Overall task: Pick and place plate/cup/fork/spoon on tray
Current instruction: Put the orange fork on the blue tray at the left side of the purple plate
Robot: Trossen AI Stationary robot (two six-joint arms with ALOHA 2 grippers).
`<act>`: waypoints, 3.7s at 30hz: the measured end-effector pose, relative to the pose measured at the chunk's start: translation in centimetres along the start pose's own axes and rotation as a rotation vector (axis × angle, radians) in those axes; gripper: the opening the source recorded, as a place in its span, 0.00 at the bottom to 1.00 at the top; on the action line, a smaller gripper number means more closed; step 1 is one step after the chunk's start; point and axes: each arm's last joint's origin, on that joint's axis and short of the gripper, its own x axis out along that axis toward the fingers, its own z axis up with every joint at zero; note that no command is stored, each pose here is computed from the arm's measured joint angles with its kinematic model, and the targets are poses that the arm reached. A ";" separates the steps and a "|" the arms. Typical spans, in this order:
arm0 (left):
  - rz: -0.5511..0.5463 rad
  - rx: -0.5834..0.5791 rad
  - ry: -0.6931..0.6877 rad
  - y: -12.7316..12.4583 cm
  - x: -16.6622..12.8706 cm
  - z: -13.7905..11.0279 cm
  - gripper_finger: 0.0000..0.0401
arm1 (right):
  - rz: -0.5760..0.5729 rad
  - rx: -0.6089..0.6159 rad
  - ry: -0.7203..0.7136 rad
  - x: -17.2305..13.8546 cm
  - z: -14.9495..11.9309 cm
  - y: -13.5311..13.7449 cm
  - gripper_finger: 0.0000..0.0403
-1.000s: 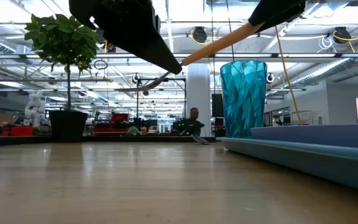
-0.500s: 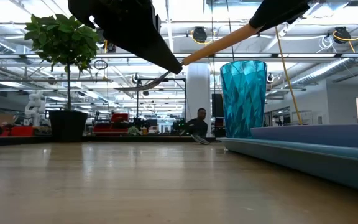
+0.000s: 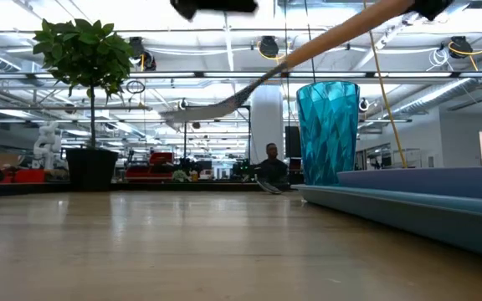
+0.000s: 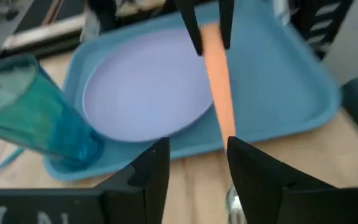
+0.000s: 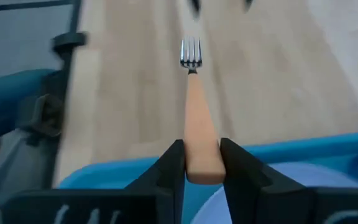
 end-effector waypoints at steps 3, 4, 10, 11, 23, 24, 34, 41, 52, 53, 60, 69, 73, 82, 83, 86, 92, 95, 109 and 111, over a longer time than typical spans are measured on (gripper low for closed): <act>-0.020 -0.012 -0.060 -0.3 -1.5 1.1 0.42 | 0.051 -0.014 0.013 -1.1 -1.3 1.6 0.17; -0.026 -0.012 -0.069 -0.4 -2.0 1.3 0.42 | 0.073 -0.026 0.025 -1.5 -1.9 2.2 0.17; -0.050 -0.020 -0.126 -0.8 -3.4 2.1 0.42 | 0.183 -0.077 0.099 -4.6 -5.8 5.2 0.17; -0.052 -0.021 -0.136 -0.9 -3.4 2.2 0.42 | 0.190 -0.075 0.114 -5.2 -6.4 5.5 0.17; -0.044 -0.026 -0.165 -0.6 -3.3 2.5 0.42 | 0.035 -0.069 0.182 -10.0 -11.3 4.6 0.17; -0.044 -0.022 -0.167 -0.6 -3.3 2.5 0.42 | 0.021 -0.069 0.167 -10.2 -11.4 4.4 0.17; -0.041 -0.012 -0.160 -0.6 -3.3 2.5 0.42 | -0.023 -0.110 0.098 -9.7 -11.7 3.9 0.17; -0.039 0.004 -0.160 -0.6 -3.3 2.4 0.42 | -0.009 -0.098 0.099 -7.6 -13.9 3.1 0.18; -0.032 0.004 -0.158 -0.3 -3.2 2.4 0.42 | 0.010 -0.033 0.220 -5.8 -16.5 1.7 0.18; -0.032 0.004 -0.158 -0.3 -3.2 2.4 0.42 | 0.018 -0.028 0.239 -5.7 -16.7 1.7 0.19; -0.033 0.003 -0.159 -0.3 -3.2 2.4 0.42 | 0.015 0.020 0.304 -5.5 -17.2 1.4 0.23; -0.033 0.002 -0.158 -0.3 -3.2 2.4 0.42 | -0.012 -0.003 0.311 -5.5 -17.3 1.1 0.31; -0.033 0.002 -0.158 -0.3 -3.2 2.4 0.42 | 0.017 0.020 0.303 -5.5 -17.1 1.4 0.31; -0.034 0.002 -0.159 -0.3 -3.2 2.4 0.42 | 0.101 0.143 0.335 -5.5 -17.0 2.4 0.23; -0.034 0.002 -0.159 -0.3 -3.2 2.4 0.42 | 0.102 0.144 0.335 -5.5 -17.0 2.4 0.21; -0.034 0.002 -0.159 -0.3 -3.2 2.4 0.42 | 0.103 0.134 0.333 -5.5 -17.0 2.4 0.14; -0.034 0.002 -0.158 -0.4 -3.2 2.4 0.42 | 0.159 0.147 0.320 -4.9 -17.6 2.4 0.02; -0.034 0.002 -0.158 -0.4 -3.2 2.4 0.42 | 0.212 0.156 0.320 -4.3 -18.2 2.2 0.01; -0.034 0.007 -0.158 -0.4 -3.2 2.4 0.42 | 0.207 0.123 0.299 -4.0 -18.4 1.9 0.00; -0.034 0.006 -0.158 -0.4 -3.2 2.4 0.42 | 0.204 0.121 0.300 -4.0 -18.4 1.9 0.00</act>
